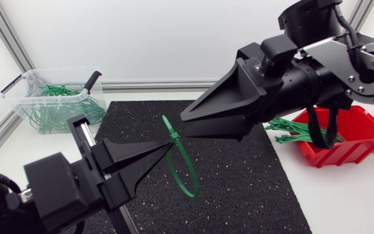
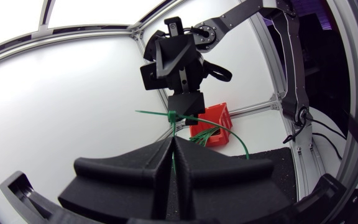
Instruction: Take a green cable tie from the red box, thread the tail through the head to close it, then place it in the transparent bin on the left.
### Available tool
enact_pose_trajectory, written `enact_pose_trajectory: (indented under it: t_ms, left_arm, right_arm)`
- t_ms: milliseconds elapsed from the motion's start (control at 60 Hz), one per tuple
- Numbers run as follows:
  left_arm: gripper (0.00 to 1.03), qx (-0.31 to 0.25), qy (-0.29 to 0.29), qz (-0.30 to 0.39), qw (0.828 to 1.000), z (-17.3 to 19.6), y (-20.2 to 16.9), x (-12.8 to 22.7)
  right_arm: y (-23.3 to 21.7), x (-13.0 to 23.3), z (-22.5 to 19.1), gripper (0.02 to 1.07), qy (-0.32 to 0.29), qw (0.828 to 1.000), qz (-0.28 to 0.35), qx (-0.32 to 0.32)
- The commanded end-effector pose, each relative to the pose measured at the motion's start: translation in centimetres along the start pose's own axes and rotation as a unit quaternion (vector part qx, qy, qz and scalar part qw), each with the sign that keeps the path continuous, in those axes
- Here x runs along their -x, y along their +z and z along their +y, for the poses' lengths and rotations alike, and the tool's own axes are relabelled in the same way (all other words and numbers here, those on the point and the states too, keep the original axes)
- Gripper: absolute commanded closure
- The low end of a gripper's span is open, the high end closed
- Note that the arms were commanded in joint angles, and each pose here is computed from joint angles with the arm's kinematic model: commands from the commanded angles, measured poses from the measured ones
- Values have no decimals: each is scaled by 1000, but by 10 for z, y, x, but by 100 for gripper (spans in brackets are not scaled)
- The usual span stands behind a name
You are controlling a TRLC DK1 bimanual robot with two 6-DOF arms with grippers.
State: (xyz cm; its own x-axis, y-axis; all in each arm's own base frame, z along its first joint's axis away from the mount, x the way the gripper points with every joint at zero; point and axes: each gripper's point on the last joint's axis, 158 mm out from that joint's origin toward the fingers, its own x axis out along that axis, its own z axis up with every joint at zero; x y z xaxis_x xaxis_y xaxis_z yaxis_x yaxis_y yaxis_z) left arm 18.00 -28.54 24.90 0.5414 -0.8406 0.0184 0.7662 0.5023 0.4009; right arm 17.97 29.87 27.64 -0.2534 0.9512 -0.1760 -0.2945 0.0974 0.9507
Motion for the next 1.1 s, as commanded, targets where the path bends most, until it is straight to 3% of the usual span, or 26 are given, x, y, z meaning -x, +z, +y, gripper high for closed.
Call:
enact_pose_trajectory:
  t_ms: [0,333,467,1083]
  left_arm:
    - [99,-16,-3,6,1000,-6,-9,1]
    - [99,-9,-4,11,1000,-9,-17,3]
    - [99,-8,-2,7,1000,-7,-15,4]
    - [99,-10,5,-1,1000,-4,-10,10]
  right_arm:
    - [7,-5,2,63,5,999,6,34]
    - [6,-20,4,66,4,998,22,53]
    - [8,-25,1,80,-1,998,25,51]
    - [25,-9,-19,80,-20,999,-8,34]
